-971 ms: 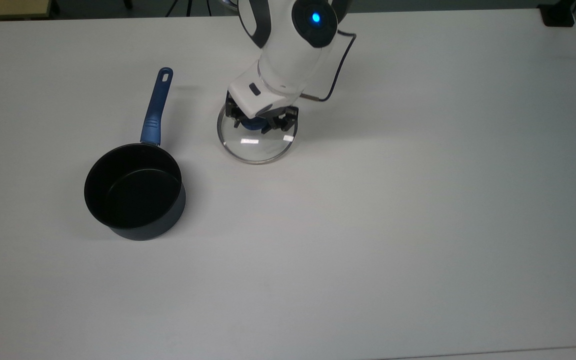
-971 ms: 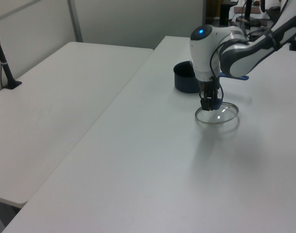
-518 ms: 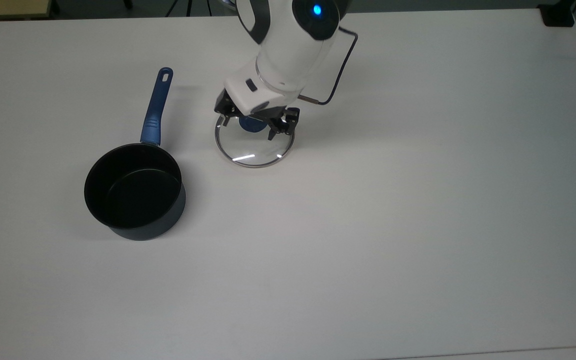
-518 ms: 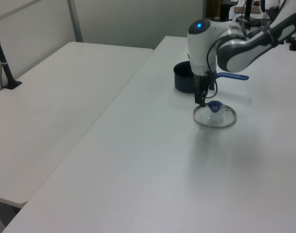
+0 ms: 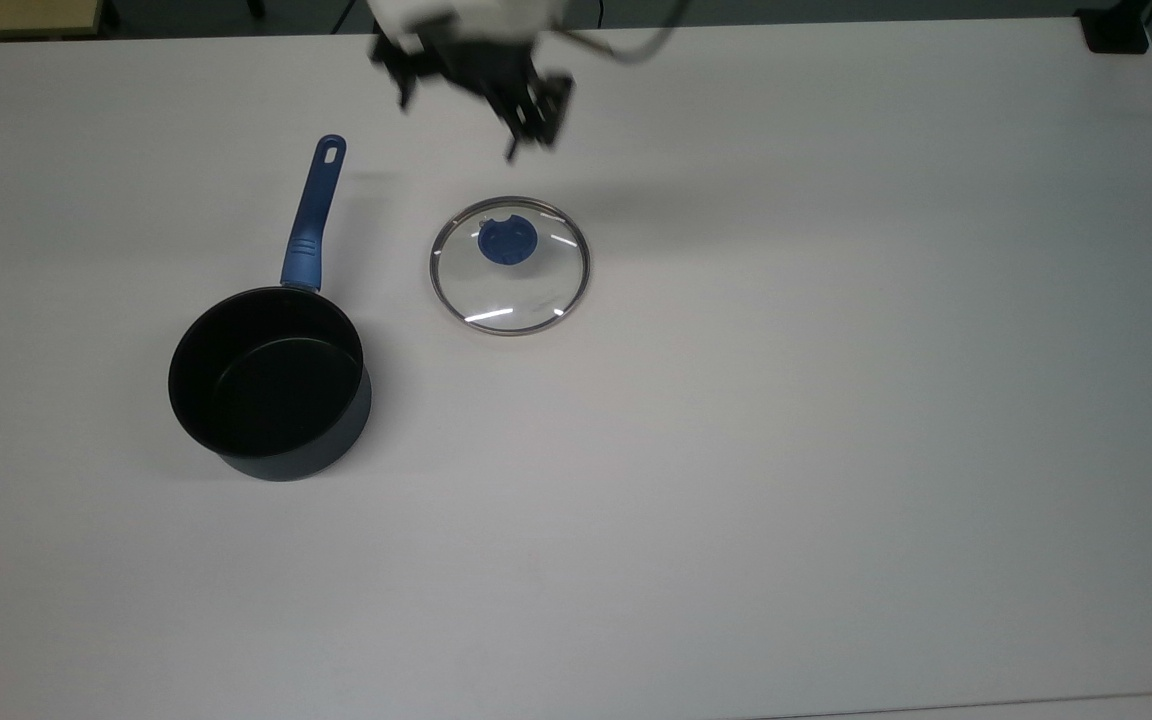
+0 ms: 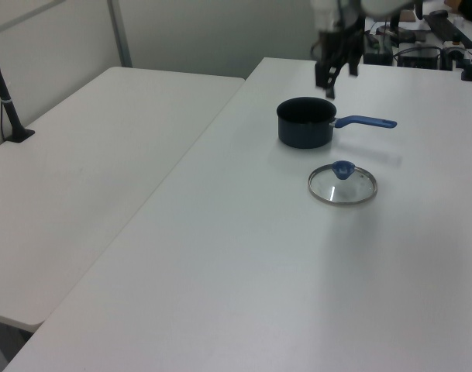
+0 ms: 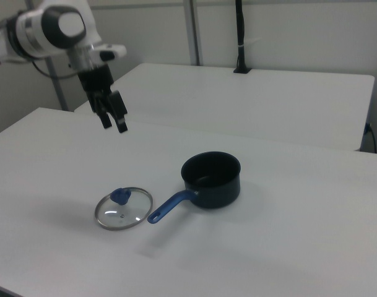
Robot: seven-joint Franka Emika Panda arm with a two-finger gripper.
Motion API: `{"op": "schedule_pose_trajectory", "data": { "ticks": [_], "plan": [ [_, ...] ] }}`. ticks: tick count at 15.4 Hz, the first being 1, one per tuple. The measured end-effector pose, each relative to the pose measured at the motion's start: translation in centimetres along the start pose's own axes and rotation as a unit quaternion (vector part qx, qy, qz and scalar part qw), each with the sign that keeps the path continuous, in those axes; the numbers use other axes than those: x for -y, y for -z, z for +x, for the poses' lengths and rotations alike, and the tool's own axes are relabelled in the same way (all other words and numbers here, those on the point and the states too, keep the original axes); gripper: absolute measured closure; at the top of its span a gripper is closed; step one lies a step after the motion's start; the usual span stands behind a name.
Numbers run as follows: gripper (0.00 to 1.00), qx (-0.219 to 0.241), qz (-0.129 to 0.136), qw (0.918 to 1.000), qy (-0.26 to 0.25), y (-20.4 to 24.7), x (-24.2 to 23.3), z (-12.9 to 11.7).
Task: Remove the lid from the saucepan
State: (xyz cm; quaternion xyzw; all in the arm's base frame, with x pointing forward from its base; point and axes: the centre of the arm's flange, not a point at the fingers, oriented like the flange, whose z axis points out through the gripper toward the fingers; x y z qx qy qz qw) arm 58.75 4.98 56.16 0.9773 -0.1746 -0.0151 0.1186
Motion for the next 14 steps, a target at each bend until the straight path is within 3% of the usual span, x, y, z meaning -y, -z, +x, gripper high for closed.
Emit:
{"op": "schedule_pose_trajectory", "data": {
  "ticks": [4,5,9,12,14],
  "plan": [
    [0.0,0.001,0.075,0.9954,-0.06,4.3,-8.3,-0.3],
    [0.0,-0.002,0.082,0.9951,-0.054,4.6,-9.3,-0.3],
    [0.0,-0.029,0.097,0.9943,0.033,4.9,-9.7,0.0],
    [0.0,-0.045,0.096,0.9883,0.11,4.7,-10.2,0.4],
    [0.0,-0.047,0.095,0.9863,0.127,4.5,-11.0,0.6]
  ]
}}
